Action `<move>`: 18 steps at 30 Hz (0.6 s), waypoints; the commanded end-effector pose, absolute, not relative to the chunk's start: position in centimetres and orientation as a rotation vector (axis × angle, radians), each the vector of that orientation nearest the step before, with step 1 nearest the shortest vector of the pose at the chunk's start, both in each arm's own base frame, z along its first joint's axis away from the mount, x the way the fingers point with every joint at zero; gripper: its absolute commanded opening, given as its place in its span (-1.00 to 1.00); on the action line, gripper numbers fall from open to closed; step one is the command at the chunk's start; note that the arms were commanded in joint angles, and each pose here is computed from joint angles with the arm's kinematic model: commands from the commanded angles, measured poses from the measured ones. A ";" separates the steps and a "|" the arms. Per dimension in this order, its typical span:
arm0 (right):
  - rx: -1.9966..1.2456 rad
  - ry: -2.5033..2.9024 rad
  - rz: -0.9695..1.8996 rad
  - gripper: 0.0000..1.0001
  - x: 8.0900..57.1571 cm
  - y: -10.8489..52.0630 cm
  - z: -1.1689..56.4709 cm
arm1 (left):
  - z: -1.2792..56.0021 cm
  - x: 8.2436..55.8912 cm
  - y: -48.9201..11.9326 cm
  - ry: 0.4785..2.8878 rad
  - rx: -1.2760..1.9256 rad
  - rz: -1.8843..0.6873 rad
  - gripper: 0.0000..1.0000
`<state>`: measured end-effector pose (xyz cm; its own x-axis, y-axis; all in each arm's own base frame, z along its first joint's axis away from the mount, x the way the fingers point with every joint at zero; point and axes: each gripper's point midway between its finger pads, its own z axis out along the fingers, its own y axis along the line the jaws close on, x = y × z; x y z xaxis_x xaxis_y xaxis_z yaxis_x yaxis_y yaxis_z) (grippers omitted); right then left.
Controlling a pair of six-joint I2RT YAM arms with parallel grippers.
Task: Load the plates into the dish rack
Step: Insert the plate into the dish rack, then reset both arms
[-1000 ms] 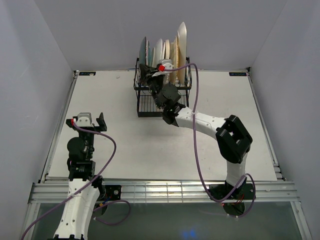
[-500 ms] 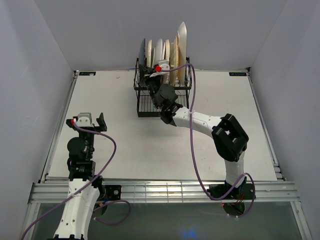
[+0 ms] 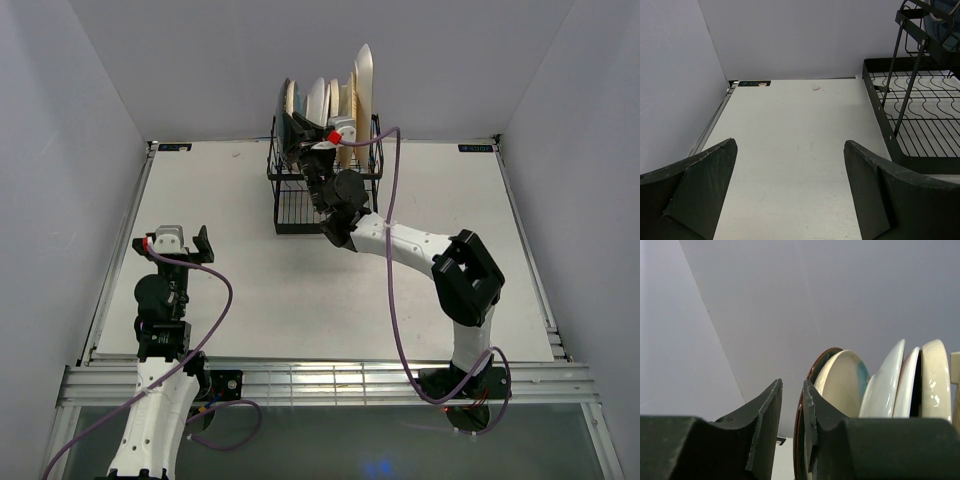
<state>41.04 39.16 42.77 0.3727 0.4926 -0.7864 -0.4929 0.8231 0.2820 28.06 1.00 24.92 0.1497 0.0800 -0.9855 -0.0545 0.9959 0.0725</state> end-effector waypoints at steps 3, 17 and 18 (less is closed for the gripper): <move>0.070 0.888 0.664 -0.35 38.7 35.9 47.6 | 25.2 28.1 1.0 1.405 0.026 0.095 0.96; -0.135 0.989 0.406 -0.06 33.3 32.2 50.9 | 23.6 29.3 0.6 1.464 0.035 0.074 0.96; -0.154 1.011 0.387 -0.03 33.1 31.8 50.4 | 23.6 29.4 0.6 1.466 0.035 0.072 0.96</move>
